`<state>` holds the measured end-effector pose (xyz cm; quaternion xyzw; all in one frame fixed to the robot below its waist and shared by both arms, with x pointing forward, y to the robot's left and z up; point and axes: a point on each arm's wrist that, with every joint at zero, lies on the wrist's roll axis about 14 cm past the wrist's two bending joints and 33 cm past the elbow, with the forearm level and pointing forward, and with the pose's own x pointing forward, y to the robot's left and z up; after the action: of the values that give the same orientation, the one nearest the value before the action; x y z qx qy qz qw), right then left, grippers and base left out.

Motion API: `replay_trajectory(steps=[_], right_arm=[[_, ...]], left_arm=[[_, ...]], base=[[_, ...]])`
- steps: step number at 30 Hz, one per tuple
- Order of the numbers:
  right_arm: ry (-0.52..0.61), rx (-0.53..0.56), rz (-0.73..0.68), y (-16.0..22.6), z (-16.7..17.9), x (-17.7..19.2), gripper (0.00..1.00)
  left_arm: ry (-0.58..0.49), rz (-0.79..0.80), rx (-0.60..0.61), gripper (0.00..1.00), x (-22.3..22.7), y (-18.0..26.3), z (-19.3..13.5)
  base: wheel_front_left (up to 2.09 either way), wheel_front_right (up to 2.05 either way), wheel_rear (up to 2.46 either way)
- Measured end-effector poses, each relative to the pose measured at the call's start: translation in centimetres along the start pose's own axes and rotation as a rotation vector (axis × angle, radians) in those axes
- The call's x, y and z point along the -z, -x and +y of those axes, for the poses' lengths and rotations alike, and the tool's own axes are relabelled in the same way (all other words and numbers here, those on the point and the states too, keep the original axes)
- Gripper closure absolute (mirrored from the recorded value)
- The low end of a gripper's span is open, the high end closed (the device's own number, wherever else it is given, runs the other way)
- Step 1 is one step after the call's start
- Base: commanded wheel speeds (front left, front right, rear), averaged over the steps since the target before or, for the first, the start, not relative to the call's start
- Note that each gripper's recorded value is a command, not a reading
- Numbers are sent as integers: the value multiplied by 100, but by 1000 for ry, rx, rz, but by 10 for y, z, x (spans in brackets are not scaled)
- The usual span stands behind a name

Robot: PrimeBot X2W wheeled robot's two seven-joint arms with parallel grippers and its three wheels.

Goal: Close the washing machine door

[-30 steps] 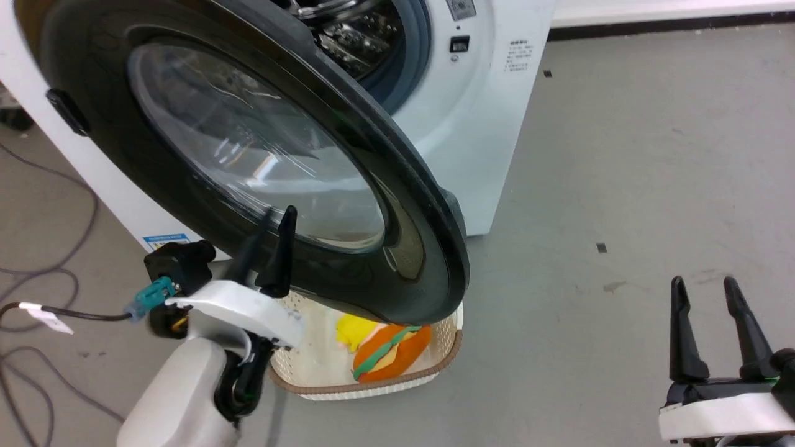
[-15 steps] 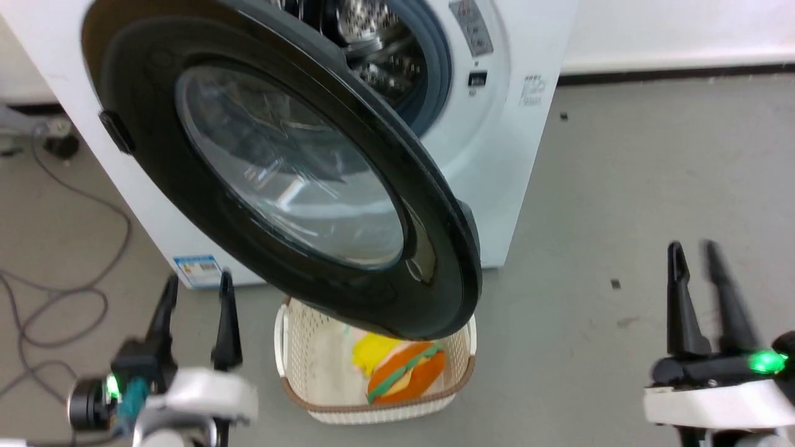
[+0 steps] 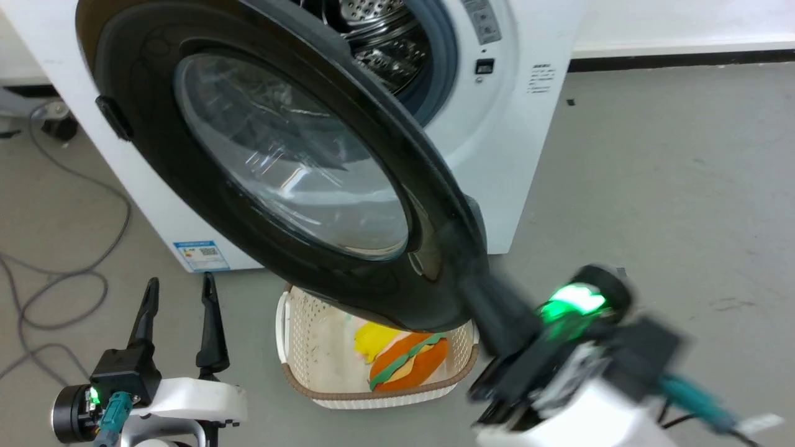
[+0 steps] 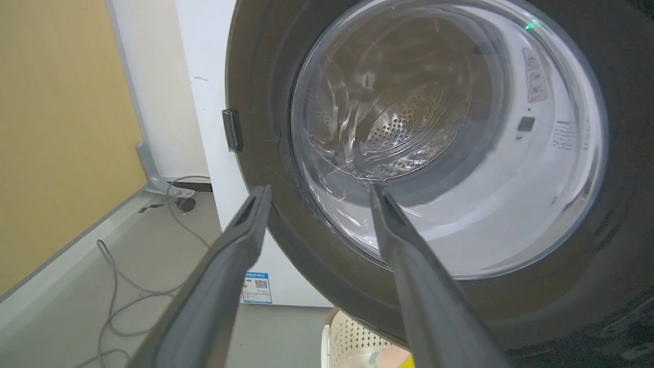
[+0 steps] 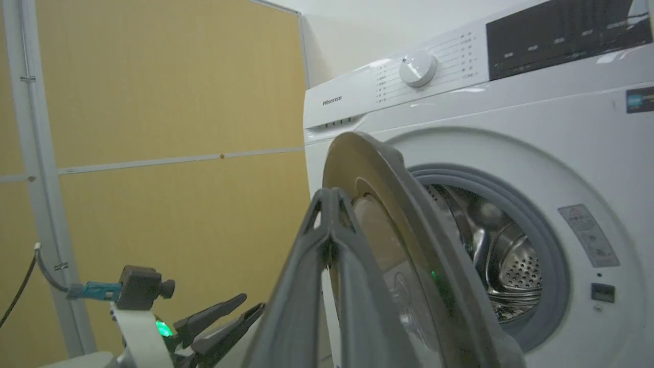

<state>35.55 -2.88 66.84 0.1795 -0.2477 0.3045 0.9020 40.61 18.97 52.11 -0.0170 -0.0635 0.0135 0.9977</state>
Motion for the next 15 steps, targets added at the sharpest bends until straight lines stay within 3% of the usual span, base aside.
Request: replay_trajectory(steps=[6, 15], right_arm=[[126, -141, 284, 20, 5, 79, 100], [265, -92, 482, 32, -52, 129, 100]], left_arm=[[-4, 4, -16, 0, 3, 0, 6], [0, 11, -37, 0, 6, -1, 10]], base=[[0, 0, 0], [0, 0, 0]])
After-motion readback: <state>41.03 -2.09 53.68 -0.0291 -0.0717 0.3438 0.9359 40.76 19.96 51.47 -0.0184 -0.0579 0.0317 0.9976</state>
